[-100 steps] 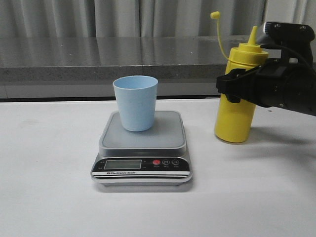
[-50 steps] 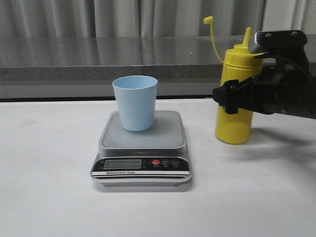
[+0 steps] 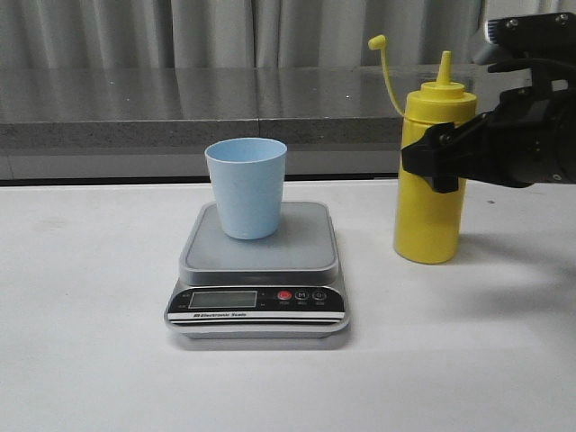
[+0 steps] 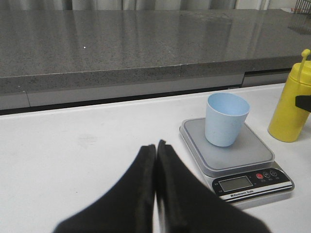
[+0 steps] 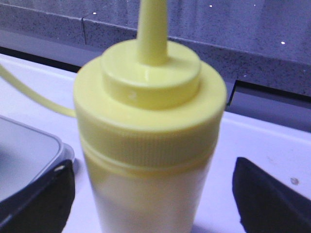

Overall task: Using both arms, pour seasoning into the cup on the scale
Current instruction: 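Open the right gripper and withdraw it from the bottle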

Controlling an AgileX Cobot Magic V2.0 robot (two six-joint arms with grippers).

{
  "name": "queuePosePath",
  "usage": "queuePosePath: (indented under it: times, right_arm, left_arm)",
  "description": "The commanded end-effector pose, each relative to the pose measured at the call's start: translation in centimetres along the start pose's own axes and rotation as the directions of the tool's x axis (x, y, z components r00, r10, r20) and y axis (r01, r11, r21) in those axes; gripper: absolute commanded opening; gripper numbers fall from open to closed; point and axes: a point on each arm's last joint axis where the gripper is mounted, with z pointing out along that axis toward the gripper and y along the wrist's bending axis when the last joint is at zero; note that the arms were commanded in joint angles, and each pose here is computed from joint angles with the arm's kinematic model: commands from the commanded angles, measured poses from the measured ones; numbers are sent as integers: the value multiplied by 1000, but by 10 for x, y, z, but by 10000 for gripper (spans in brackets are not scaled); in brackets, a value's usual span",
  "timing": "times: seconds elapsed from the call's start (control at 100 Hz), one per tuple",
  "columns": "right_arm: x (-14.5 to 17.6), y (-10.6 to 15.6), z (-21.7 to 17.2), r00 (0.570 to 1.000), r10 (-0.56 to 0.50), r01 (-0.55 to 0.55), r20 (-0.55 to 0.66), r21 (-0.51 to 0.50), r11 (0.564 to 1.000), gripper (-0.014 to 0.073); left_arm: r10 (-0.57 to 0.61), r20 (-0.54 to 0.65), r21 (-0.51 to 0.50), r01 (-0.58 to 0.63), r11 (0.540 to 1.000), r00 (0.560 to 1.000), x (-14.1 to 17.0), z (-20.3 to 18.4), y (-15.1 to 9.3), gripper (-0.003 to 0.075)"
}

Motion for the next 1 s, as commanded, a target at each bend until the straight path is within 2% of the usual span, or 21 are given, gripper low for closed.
queuePosePath:
  times: [0.0,0.1,0.17,0.29,0.41,0.5,0.71,0.99]
  right_arm:
    - [-21,0,-17,994,-8,7,108,11,1000,646]
    - [-19,2,-35,997,-4,2,83,19,1000,634]
    - [-18,3,-49,998,1,-3,67,28,1000,574]
    - [-18,5,-74,998,9,-11,57,44,999,364]
    - [-19,7,-97,998,9,-12,59,53,999,92]
    - [-19,7,-112,998,19,-23,58,69,997,-76]
    - [-27,7,-143,990,60,-74,127,107,992,-69]
    - [-36,10,-168,967,45,-73,252,103,992,-69]
  left_arm:
    - [-18,87,1,18,1000,996,-14,-2,0,-20]
    - [-18,87,1,18,1000,996,-14,-2,0,-20]
    - [-18,87,1,18,1000,996,-14,-2,0,-20]
    - [-18,87,1,18,1000,996,-14,-2,0,-20]
    - [-18,87,1,18,1000,996,-14,-2,0,-20]
    - [-18,87,1,18,1000,996,-14,-2,0,-20]
    - [-18,87,1,18,1000,996,-14,-2,0,-20]
    - [-18,87,1,18,1000,996,-14,-2,0,-20]
